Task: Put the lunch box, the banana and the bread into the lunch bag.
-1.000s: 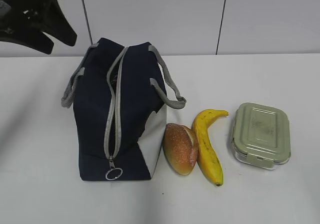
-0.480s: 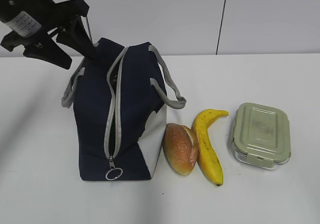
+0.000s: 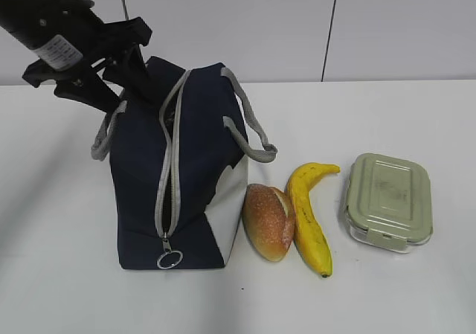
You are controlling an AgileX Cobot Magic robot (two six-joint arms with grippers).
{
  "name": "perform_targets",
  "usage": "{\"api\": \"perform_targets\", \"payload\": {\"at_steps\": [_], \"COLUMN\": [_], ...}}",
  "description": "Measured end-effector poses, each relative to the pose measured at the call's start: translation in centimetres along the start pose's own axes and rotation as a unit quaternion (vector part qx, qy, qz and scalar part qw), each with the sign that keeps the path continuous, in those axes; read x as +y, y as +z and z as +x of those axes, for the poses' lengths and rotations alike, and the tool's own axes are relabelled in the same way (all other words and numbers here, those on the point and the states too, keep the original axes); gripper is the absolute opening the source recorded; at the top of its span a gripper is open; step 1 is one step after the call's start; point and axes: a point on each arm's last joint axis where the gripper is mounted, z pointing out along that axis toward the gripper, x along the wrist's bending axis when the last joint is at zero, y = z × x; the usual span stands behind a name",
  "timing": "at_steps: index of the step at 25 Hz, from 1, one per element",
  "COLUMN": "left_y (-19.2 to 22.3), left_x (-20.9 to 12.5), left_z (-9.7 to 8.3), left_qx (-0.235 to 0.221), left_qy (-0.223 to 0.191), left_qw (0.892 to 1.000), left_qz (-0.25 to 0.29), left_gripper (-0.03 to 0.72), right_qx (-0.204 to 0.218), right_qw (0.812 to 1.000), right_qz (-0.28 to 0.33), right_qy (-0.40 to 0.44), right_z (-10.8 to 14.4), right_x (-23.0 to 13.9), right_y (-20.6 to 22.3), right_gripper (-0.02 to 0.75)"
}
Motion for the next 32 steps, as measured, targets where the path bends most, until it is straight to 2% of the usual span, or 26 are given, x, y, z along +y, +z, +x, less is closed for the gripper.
{"api": "perform_targets", "payload": {"at_steps": [4,6,9,13,32], "left_y": [0.00,0.00,0.00,-0.01,-0.05], "left_x": [0.01,0.00,0.00,0.00,-0.60], "left_z": [0.04,0.12,0.18,0.21,0.17], "left_qx": [0.002,0.007,0.010,0.011,0.010], "left_qy": [0.002,0.004,0.007,0.008,0.008], "left_qw": [1.000,1.000,1.000,1.000,0.999], "left_qz": [0.000,0.000,0.000,0.000,0.034], "left_gripper": [0.379,0.307,0.149,0.015,0.000], "right_qx": [0.000,0.000,0.000,0.000,0.000], "right_qw": [1.000,1.000,1.000,1.000,1.000], "right_qz": [0.000,0.000,0.000,0.000,0.000], "right_qy": [0.000,0.000,0.000,0.000,0.000], "right_z": [0.00,0.00,0.00,0.00,0.00], "right_x": [0.00,0.00,0.00,0.00,0.00], "right_y": [0.00,0.00,0.00,0.00,0.00], "right_gripper": [0.474,0.474,0.474,0.474,0.474]}}
